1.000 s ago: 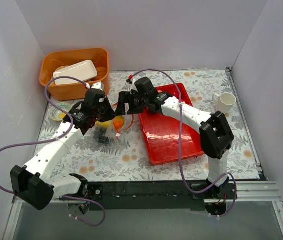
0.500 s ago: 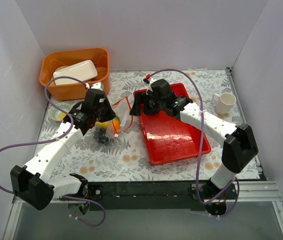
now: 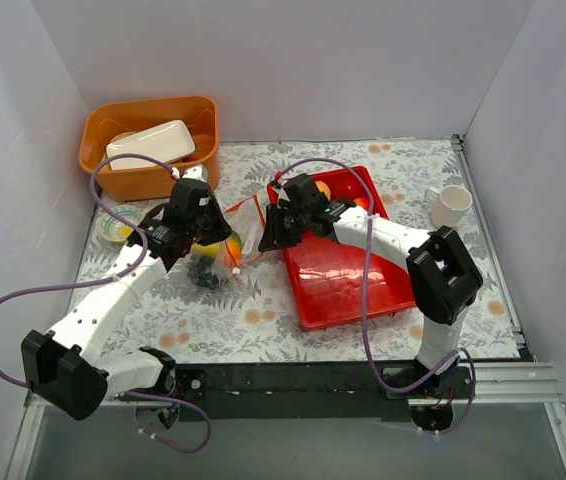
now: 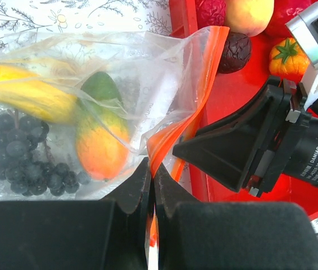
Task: Place the food in the zip-top bag and seal the zipper
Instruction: Place the fake fruit in the zipper food storage bag.
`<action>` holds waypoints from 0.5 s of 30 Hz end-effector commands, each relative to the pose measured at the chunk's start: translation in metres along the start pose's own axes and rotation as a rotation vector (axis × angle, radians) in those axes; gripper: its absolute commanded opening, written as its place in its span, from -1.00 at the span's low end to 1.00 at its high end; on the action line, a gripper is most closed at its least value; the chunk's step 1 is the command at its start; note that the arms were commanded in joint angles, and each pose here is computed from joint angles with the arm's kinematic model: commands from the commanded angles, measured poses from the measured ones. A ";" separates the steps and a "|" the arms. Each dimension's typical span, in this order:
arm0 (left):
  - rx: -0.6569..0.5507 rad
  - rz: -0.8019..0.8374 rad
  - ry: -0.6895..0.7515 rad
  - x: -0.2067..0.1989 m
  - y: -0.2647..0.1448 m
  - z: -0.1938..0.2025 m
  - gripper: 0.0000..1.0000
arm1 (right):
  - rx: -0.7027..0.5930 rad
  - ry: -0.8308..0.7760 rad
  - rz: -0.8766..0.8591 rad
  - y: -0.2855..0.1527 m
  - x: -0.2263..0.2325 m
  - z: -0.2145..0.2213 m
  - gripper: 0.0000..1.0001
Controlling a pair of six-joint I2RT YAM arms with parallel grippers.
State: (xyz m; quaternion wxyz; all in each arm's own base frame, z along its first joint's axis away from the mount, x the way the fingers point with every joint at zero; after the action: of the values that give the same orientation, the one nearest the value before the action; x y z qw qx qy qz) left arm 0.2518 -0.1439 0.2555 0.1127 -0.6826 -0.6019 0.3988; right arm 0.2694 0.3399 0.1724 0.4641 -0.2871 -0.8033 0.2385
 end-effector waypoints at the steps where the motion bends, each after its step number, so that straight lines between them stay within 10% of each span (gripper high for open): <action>1: -0.019 0.029 -0.012 -0.003 -0.004 -0.001 -1.00 | -0.029 -0.047 -0.024 -0.008 0.014 -0.012 -0.49; 15: 0.026 -0.005 0.015 0.007 0.006 0.012 -1.00 | -0.072 -0.123 0.086 -0.038 0.009 -0.010 -0.80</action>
State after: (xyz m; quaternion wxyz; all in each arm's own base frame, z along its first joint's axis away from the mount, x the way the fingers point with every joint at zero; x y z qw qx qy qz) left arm 0.2505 -0.1440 0.2460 0.1200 -0.6814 -0.5994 0.4026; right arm 0.2690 0.3315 0.1919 0.4255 -0.3062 -0.8172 0.2397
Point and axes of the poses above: each gripper's point midway between its finger pads, its own y axis out along the fingers, its own x axis along the line the jaws close on, z = x × y, the point moved 7 cm from there along -y, back along the fingers
